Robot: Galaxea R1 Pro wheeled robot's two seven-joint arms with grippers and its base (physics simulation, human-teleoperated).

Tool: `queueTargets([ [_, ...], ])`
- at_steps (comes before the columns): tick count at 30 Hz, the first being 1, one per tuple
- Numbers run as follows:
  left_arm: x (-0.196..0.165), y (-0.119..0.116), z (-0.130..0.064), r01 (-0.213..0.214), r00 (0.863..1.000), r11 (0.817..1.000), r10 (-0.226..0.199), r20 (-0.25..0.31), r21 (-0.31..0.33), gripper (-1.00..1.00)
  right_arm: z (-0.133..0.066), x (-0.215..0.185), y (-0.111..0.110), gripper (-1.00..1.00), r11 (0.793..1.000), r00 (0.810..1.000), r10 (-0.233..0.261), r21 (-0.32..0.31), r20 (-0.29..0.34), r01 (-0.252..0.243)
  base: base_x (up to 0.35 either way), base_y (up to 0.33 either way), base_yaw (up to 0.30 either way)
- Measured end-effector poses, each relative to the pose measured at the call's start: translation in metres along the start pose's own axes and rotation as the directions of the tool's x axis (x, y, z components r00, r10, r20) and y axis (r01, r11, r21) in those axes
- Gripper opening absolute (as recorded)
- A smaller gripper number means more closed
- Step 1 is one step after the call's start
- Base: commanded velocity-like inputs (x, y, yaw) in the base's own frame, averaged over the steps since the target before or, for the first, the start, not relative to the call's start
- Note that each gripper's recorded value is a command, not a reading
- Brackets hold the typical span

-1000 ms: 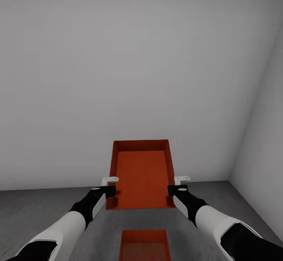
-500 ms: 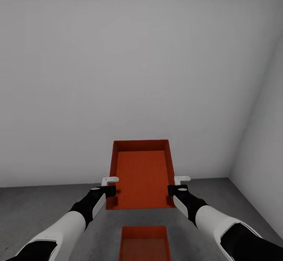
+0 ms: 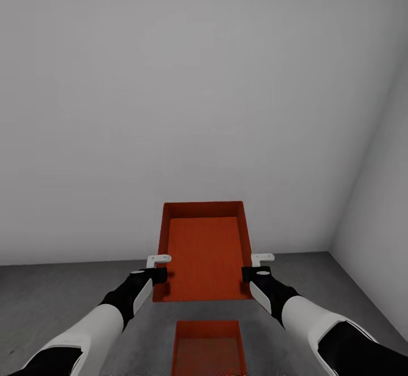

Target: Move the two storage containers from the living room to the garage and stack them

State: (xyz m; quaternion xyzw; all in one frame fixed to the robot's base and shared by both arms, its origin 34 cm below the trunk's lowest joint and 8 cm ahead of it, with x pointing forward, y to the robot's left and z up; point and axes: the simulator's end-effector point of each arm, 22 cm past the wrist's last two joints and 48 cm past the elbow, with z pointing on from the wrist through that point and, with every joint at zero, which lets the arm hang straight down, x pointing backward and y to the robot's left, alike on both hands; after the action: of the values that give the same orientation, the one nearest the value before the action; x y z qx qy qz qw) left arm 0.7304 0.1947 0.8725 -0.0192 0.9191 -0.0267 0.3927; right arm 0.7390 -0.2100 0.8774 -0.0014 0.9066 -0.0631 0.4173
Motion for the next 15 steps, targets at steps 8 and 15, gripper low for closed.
queueTargets([
  [8,0.007,0.001,0.004,0.0,1.0,1.0,0.0,-0.013,-0.001,-1.0,0.004,0.007,0.001,-1.0,1.0,1.0,-0.001,-0.001,-0.013,0.001,0.0,0.0,0.0],
  [15,0.012,0.001,0.008,0.001,1.0,1.0,-0.001,-0.024,-0.001,-1.0,0.008,0.013,0.002,-1.0,1.0,1.0,-0.003,-0.001,-0.024,0.003,0.0,0.0,0.0],
])
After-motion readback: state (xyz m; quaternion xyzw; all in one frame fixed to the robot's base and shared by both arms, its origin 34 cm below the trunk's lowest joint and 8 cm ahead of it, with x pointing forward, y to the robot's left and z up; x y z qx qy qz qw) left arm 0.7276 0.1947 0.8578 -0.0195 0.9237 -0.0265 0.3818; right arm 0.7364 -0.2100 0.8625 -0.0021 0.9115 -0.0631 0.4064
